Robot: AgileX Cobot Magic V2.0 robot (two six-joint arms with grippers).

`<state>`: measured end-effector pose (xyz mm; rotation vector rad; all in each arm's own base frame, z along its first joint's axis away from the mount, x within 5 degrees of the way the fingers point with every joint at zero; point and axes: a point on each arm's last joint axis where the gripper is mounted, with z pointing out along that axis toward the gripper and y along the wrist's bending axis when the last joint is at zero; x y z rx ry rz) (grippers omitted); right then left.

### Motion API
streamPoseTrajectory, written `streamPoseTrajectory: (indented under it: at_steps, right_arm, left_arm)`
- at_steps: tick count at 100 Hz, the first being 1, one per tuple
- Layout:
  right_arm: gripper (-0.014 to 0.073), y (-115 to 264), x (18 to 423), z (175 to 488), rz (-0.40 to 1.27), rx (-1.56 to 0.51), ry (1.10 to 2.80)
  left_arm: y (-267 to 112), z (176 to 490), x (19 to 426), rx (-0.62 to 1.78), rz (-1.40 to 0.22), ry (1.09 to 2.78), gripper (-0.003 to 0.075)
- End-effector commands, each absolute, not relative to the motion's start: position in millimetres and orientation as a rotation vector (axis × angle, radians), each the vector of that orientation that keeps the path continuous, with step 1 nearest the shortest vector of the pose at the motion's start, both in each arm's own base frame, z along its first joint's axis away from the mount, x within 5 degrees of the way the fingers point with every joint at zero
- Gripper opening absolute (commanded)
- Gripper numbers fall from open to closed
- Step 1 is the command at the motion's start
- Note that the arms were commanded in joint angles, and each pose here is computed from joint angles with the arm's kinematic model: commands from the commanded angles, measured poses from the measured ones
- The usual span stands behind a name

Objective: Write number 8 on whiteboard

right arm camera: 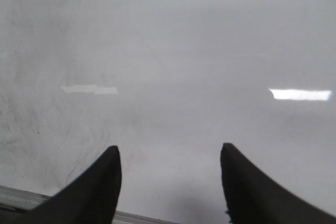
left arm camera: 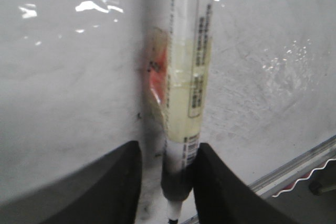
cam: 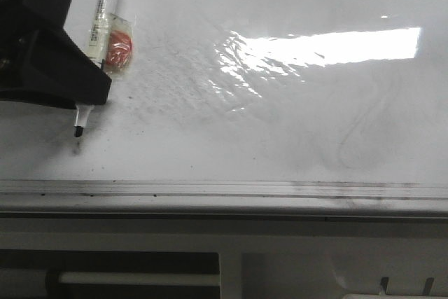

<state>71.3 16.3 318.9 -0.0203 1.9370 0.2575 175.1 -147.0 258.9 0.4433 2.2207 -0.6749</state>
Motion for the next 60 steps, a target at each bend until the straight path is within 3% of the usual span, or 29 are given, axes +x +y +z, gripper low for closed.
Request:
streamPoseTrajectory:
  at_steps: [1,3,17,30,39,47,60]
  right_arm:
    - [0.0367,16,74,341,0.254,-0.023,1.823]
    - [0.0367,16,73,342,0.252,-0.026,1.818]
    - [0.0367,22,68,362,0.277,-0.140,1.747]
    - [0.0367,45,67,380,0.394,-0.473,1.676]
    - [0.0367,63,72,381,0.497,-0.744,1.671]
    - [0.0367,78,81,376,0.568,-0.947,1.637]
    - [0.0367,95,99,368,0.612,-1.067,1.630]
  left_arm:
    - [-150,273,181,0.405,-0.685,2.140,0.0016]
    - [-150,273,181,0.404,-0.684,2.137,-0.0022]
    - [-153,285,174,0.514,-0.694,2.109,-0.0020]
    - [-162,315,143,1.064,-0.607,1.863,-0.0020]
    - [-163,326,123,1.296,-0.578,1.688,-0.0020]
    - [-165,332,111,1.363,-0.601,1.599,-0.0020]
    - [-167,335,105,1.366,-0.648,1.572,-0.0020]
